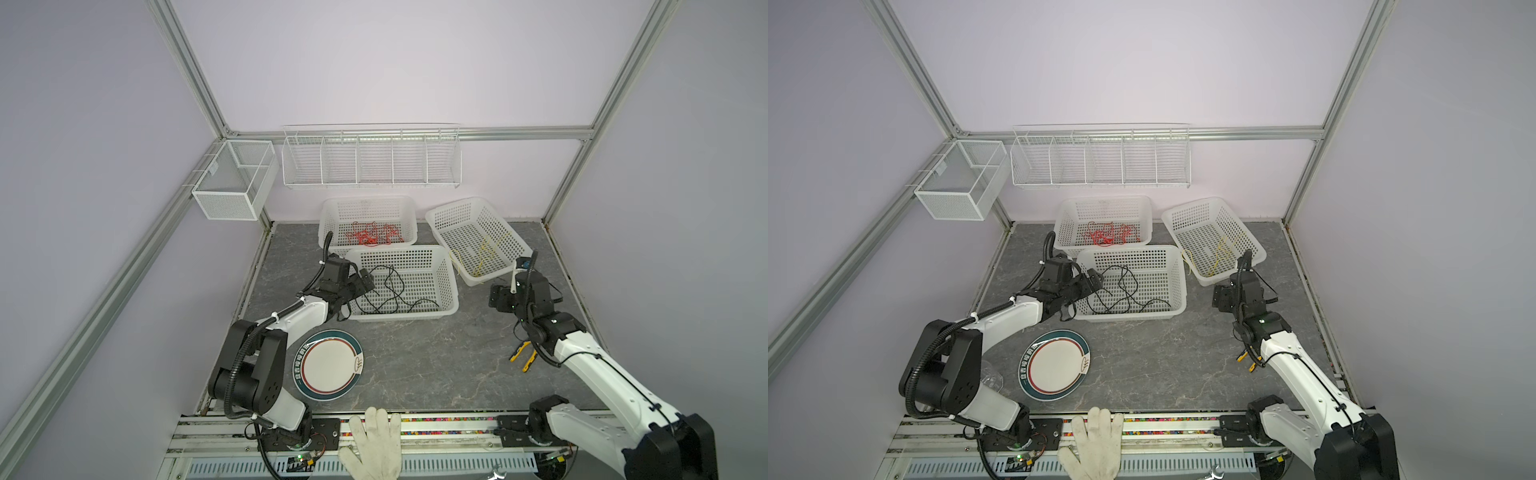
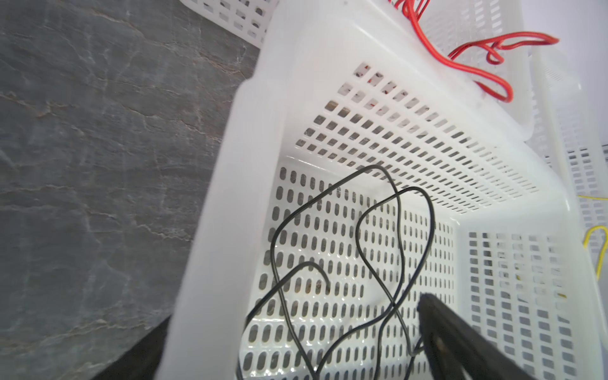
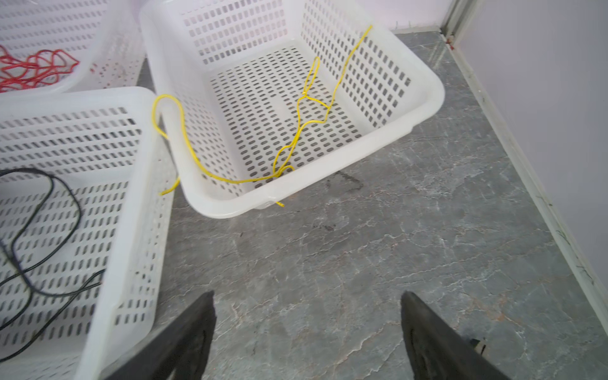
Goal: Untangle the cables
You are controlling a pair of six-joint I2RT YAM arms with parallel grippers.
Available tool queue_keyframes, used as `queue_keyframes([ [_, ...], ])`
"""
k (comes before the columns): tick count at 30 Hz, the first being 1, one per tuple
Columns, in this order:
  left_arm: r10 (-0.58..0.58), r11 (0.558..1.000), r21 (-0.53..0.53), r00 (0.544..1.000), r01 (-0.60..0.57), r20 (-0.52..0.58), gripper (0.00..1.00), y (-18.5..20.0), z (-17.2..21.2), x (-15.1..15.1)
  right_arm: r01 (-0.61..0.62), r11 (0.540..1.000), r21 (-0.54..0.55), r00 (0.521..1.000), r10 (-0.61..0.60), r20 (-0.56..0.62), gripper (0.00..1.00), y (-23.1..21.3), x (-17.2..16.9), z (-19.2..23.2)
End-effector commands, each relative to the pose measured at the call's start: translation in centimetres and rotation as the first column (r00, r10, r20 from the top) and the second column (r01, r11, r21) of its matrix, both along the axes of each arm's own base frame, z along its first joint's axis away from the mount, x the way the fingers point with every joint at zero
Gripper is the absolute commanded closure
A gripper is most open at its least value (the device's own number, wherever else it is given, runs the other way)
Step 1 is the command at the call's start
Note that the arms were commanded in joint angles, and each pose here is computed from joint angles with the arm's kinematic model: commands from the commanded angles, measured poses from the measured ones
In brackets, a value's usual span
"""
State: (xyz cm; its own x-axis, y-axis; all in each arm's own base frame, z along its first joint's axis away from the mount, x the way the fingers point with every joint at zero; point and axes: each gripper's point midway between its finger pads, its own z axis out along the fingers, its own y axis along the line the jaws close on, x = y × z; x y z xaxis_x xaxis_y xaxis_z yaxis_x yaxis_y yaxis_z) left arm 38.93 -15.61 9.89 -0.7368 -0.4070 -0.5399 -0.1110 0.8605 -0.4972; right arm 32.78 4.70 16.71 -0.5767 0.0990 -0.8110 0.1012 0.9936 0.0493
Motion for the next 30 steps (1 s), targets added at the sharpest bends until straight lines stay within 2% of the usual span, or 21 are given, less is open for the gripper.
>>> queue_keyframes([
  [1,0.019,0.996,0.087,0.998,-0.024,0.056,0.01,1.5,2.7,0.1,0.083,0.996,-0.013,0.995,-0.082,0.05,0.11,-1.6,0.8,-0.5],
  [5,0.053,0.976,0.2,0.988,-0.081,0.142,0.01,4.0,5.3,-0.5,0.137,0.987,-0.081,0.988,-0.13,0.087,0.11,-3.2,1.2,-1.4],
  [11,0.105,0.917,0.343,0.951,-0.206,0.29,0.01,7.9,8.5,-1.5,0.197,0.966,-0.167,0.971,-0.169,0.168,0.11,-5.0,2.0,-1.6],
  [14,0.147,0.866,0.4,0.917,-0.301,0.372,0.01,10.1,9.4,-2.0,0.199,0.956,-0.217,0.963,-0.15,0.222,0.11,-5.6,2.7,-2.0],
  [16,0.174,0.814,0.436,0.877,-0.384,0.448,0.01,11.8,9.8,-2.3,0.193,0.955,-0.226,0.965,-0.143,0.22,0.11,-6.2,3.3,-3.3],
  [19,0.156,0.756,0.479,0.833,-0.447,0.532,0.01,13.2,10.1,-2.6,0.176,0.959,-0.222,0.96,-0.118,0.252,0.11,-6.4,4.1,-4.5],
  [23,0.15,0.734,0.498,0.825,-0.463,0.545,0.01,14.3,9.4,-2.1,0.15,0.959,-0.242,0.959,-0.082,0.27,0.11,-6.2,5.0,-4.4],
  [27,0.172,0.747,0.471,0.822,-0.469,0.543,0.01,15.4,8.7,-1.6,0.178,0.959,-0.22,0.93,-0.091,0.356,0.11,-7.0,5.1,-5.1],
  [30,0.149,0.76,0.453,0.804,-0.465,0.575,0.01,15.4,9.1,-1.5,0.155,0.967,-0.2,0.948,-0.088,0.307,0.11,-7.0,5.2,-5.6],
])
